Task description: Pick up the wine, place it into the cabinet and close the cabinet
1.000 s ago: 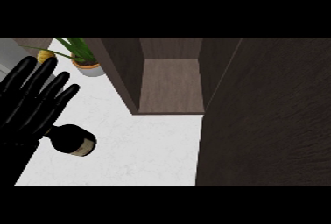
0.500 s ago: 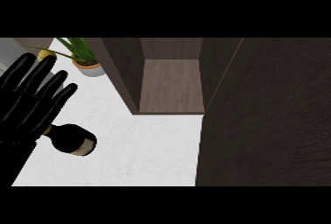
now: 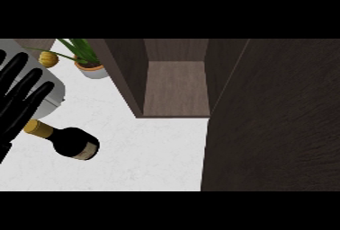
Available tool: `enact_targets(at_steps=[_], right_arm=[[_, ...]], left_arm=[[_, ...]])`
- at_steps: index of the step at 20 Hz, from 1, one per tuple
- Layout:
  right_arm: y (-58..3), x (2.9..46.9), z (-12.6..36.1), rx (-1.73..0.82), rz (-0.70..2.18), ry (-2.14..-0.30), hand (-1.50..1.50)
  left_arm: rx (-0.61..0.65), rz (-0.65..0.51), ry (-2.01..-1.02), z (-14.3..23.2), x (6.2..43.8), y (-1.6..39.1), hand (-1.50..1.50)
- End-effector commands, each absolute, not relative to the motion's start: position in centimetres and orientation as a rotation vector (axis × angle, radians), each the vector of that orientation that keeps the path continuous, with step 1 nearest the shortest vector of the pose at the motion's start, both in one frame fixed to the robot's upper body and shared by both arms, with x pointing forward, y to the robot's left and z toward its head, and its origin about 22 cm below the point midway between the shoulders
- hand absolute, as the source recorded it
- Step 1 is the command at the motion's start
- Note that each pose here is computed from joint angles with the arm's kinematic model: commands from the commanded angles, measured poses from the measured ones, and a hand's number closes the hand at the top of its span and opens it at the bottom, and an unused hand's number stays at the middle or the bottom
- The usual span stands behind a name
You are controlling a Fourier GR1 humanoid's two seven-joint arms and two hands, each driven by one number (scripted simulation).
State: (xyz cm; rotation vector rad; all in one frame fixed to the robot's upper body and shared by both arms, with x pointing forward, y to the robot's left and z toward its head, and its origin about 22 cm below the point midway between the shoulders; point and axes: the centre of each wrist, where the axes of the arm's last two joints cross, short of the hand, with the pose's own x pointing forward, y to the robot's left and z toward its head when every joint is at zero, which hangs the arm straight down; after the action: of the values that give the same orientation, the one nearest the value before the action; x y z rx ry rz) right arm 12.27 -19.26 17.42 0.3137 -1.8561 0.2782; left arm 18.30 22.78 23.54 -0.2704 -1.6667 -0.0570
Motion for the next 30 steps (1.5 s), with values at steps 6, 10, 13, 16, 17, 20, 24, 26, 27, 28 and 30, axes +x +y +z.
enact_targets(at_steps=[6,10,13,16,17,20,24,26,27,28,30], right_arm=[[-21.3,7.4,20.9,0.302,0.284,-1.934,-1.5],[-19.8,8.1,20.0,0.337,0.253,-1.937,-1.5],[-20.4,8.6,21.0,0.333,0.287,-1.917,-1.5],[-20.0,8.2,20.5,0.335,0.279,-1.937,-1.5],[-20.5,8.0,20.5,0.353,0.28,-1.93,-1.5],[-20.2,8.0,21.2,0.322,0.256,-1.952,-1.5],[-20.5,7.3,21.3,0.332,0.271,-1.934,-1.5],[-19.8,8.7,20.9,0.35,0.267,-1.953,-1.5],[-20.9,7.8,21.2,0.335,0.307,-1.959,-1.5],[-20.3,9.5,21.3,0.352,0.278,-1.954,-1.5],[-20.5,8.0,21.4,0.338,0.273,-1.95,-1.5]], left_arm=[[-0.199,-0.052,-1.766,25.0,16.6,26.1,-1.5],[-0.152,-0.026,-1.787,24.4,17.9,28.1,-1.5],[-0.148,-0.051,-1.771,24.6,17.7,29.3,-1.5],[-0.086,-0.025,-1.753,24.1,19.0,30.1,-1.5],[-0.086,-0.035,-1.766,23.7,17.9,31.6,-1.5],[-0.086,-0.016,-1.738,22.3,17.3,32.0,-1.5],[-0.044,-0.012,-1.724,21.3,18.7,34.1,-1.5],[-0.088,-0.034,-1.695,19.3,17.7,33.3,-1.5],[-0.056,-0.004,-1.698,20.7,18.9,35.5,-1.5],[-0.082,0.007,-1.696,18.2,19.7,34.9,-1.5],[-0.036,-0.001,-1.688,17.9,17.9,35.7,-1.5]])
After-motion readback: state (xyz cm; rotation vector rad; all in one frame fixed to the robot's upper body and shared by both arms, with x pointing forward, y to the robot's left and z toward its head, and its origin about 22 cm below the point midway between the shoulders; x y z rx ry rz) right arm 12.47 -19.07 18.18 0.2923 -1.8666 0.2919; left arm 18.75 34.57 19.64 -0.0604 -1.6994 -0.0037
